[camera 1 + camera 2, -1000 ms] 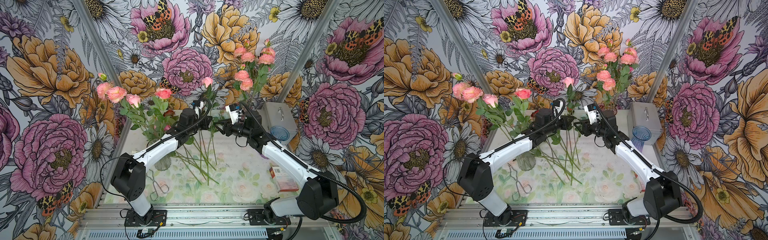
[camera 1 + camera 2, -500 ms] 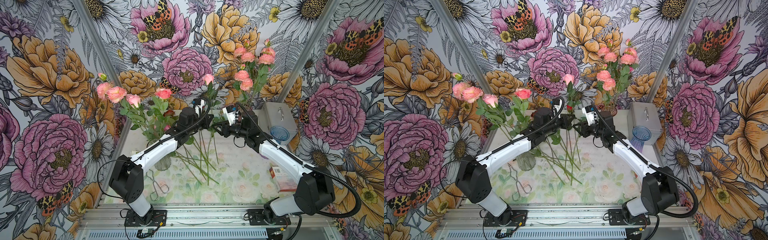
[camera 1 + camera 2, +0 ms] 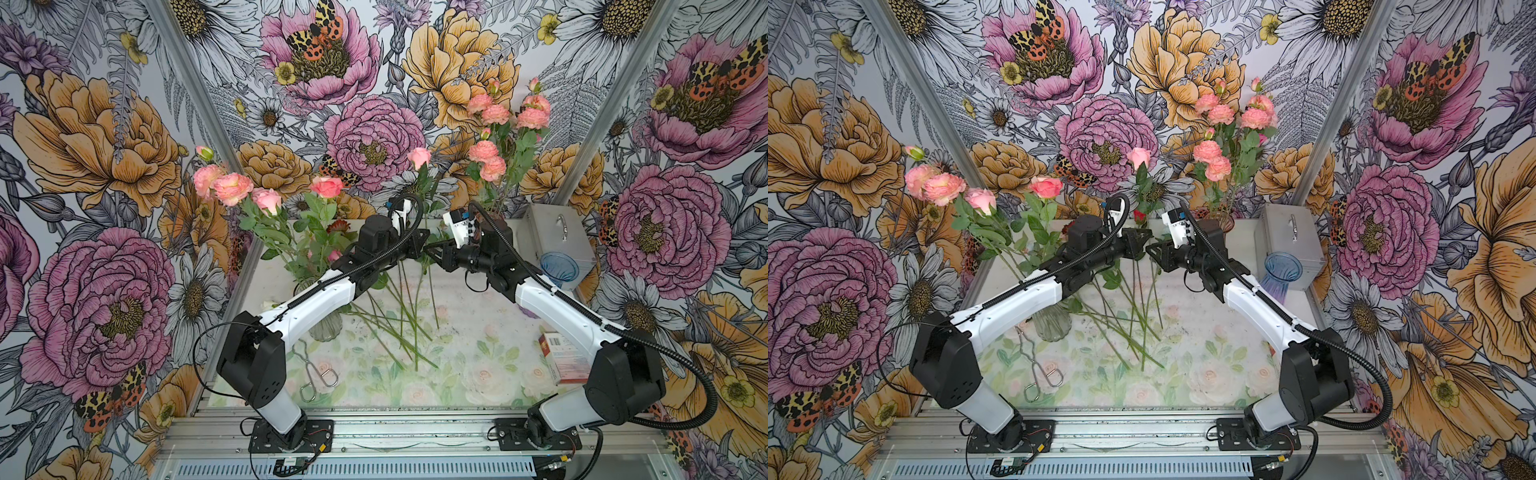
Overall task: Place the pink flowers into the vase
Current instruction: Pick up the flower at the center of the board, then place the flower in the vase.
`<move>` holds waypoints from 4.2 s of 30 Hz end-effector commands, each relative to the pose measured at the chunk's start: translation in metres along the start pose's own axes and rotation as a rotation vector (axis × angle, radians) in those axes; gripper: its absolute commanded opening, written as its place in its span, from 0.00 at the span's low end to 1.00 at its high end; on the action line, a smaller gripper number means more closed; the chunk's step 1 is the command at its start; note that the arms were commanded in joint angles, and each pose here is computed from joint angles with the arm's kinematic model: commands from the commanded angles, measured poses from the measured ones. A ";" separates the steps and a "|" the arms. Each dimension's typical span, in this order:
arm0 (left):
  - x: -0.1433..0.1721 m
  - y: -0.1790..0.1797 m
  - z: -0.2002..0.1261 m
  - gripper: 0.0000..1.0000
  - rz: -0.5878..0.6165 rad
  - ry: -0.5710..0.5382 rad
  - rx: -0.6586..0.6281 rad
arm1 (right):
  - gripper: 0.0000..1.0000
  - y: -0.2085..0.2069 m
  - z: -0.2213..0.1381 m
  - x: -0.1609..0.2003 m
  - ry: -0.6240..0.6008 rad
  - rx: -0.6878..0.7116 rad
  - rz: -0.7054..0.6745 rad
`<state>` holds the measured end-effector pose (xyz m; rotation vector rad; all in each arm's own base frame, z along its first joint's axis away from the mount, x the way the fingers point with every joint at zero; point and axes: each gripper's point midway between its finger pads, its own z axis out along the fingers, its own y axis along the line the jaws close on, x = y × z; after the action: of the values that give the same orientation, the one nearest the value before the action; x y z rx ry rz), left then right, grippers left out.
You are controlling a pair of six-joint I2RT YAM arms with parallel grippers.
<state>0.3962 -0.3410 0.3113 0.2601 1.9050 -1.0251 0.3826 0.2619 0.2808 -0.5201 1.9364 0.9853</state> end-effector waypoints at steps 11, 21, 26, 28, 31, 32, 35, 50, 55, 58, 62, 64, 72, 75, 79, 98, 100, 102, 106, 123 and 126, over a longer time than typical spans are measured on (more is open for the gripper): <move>-0.026 -0.014 -0.010 0.07 0.007 -0.066 0.012 | 0.00 0.000 0.007 -0.008 -0.014 0.005 -0.002; -0.048 -0.006 -0.025 0.34 0.005 -0.102 -0.010 | 0.00 -0.016 -0.005 -0.009 -0.039 0.079 -0.002; -0.053 -0.006 -0.033 0.48 0.011 -0.108 -0.025 | 0.00 -0.032 -0.030 -0.023 -0.093 0.143 -0.001; -0.052 -0.007 -0.036 0.55 0.016 -0.099 -0.021 | 0.00 -0.038 -0.045 -0.033 -0.124 0.173 -0.009; -0.049 -0.009 -0.039 0.71 0.033 -0.090 -0.027 | 0.00 -0.046 -0.071 -0.051 -0.171 0.241 -0.037; -0.048 -0.011 -0.039 0.76 0.040 -0.087 -0.027 | 0.00 -0.048 -0.080 -0.058 -0.186 0.268 -0.050; -0.043 -0.019 -0.040 0.83 0.069 -0.077 -0.021 | 0.00 -0.048 -0.108 -0.076 -0.238 0.338 -0.088; -0.015 -0.098 -0.041 0.98 0.459 -0.011 0.030 | 0.00 -0.065 -0.225 -0.122 -0.497 0.728 -0.149; -0.001 -0.119 -0.043 0.98 0.560 0.010 0.108 | 0.00 -0.072 -0.257 -0.126 -0.540 0.842 -0.157; 0.000 -0.128 -0.045 0.98 0.578 0.007 0.133 | 0.00 -0.080 -0.272 -0.121 -0.552 0.897 -0.143; 0.002 -0.137 -0.044 0.98 0.566 0.002 0.166 | 0.00 -0.095 -0.294 -0.116 -0.568 0.987 -0.124; 0.005 -0.138 -0.043 0.98 0.568 0.008 0.173 | 0.00 -0.104 -0.310 -0.118 -0.591 1.036 -0.104; 0.010 -0.136 -0.042 0.99 0.570 0.017 0.169 | 0.00 -0.117 -0.351 -0.140 -0.697 1.091 -0.026; 0.010 -0.133 -0.039 0.99 0.570 0.015 0.155 | 0.00 -0.113 -0.357 -0.150 -0.724 1.077 -0.026; 0.011 -0.131 -0.033 0.98 0.570 0.018 0.149 | 0.00 -0.105 -0.362 -0.163 -0.749 1.067 -0.047; 0.011 -0.123 -0.018 0.98 0.569 0.013 0.133 | 0.00 -0.181 -0.361 -0.134 -0.675 1.223 -0.051; 0.011 -0.122 -0.017 0.98 0.567 0.017 0.135 | 0.00 -0.188 -0.352 -0.125 -0.670 1.198 -0.035; 0.011 -0.123 -0.017 0.99 0.564 0.019 0.134 | 0.00 -0.193 -0.344 -0.116 -0.650 1.188 -0.031; 0.014 -0.122 -0.020 0.99 0.546 0.030 0.148 | 0.00 -0.200 -0.341 -0.092 -0.630 1.215 -0.007; 0.014 -0.125 -0.034 0.99 0.525 0.036 0.160 | 0.02 -0.210 -0.307 -0.022 -0.500 1.206 0.098; 0.015 -0.124 -0.036 0.98 0.520 0.037 0.157 | 0.06 -0.209 -0.310 -0.015 -0.501 1.225 0.105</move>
<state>0.3030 -0.4056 0.3592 0.8436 1.6889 -0.7908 0.3792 -0.1099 0.2913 0.4590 1.7443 -0.1309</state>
